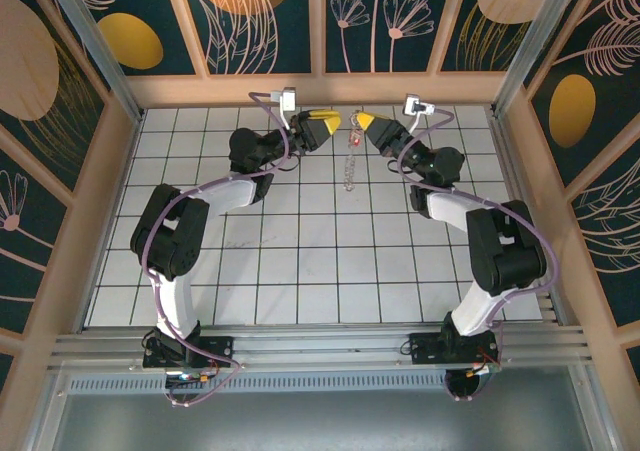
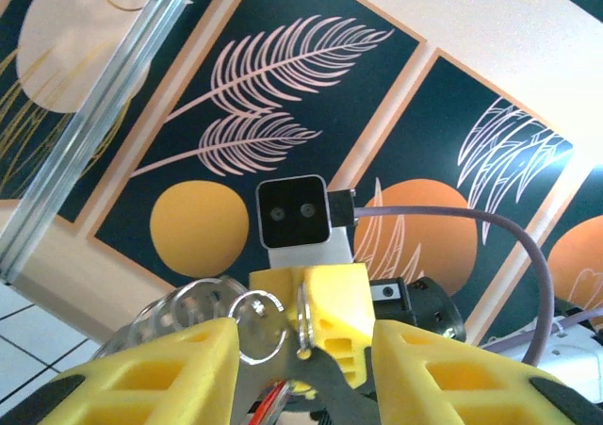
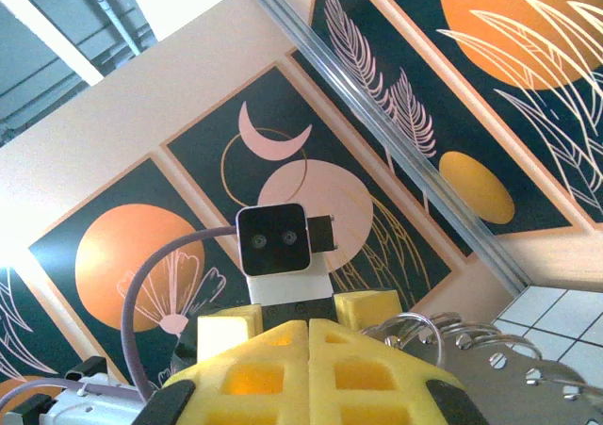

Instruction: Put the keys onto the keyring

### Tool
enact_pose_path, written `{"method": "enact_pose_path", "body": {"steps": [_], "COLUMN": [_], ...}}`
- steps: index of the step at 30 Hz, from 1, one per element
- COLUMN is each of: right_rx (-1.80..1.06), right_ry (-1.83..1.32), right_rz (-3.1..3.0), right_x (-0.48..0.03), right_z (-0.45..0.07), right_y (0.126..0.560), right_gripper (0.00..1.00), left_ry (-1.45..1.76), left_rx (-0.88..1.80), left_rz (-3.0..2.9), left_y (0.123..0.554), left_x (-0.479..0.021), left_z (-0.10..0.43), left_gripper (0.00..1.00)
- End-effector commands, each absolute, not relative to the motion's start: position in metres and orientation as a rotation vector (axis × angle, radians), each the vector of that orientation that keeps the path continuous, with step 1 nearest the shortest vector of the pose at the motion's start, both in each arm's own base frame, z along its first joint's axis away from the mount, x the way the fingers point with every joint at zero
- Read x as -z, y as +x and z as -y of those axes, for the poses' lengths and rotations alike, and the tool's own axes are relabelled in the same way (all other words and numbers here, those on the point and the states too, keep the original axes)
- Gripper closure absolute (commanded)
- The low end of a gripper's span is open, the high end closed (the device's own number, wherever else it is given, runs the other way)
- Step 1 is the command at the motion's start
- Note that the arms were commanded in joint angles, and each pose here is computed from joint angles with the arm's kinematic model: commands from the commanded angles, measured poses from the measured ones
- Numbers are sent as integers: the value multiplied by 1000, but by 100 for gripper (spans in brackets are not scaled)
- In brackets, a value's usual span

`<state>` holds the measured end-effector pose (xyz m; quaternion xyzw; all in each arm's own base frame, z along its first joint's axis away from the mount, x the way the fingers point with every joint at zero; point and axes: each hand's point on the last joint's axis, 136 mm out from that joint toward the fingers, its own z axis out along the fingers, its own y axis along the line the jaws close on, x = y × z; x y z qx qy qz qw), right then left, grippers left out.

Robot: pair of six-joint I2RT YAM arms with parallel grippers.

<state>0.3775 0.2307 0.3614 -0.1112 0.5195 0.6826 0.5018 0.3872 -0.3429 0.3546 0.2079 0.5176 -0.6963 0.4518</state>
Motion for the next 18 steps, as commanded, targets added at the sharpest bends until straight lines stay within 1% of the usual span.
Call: {"method": "enact_pose_path", "body": {"steps": [1,18], "right_rx": [-1648,-1660], "right_ry": [-289,-289], "right_rz": [-1154,-1166], "right_x": [-376,-373], "right_z": [-229,-236], "right_y": [369,371], "right_gripper": [100,100], "left_ry": [575,595], "left_rx": [1738,1758], "left_rz": [-1193,-1219], "left_y": [374,373], "left_x": [-376,-369], "left_z": [345,358], "left_gripper": [59,60]}}
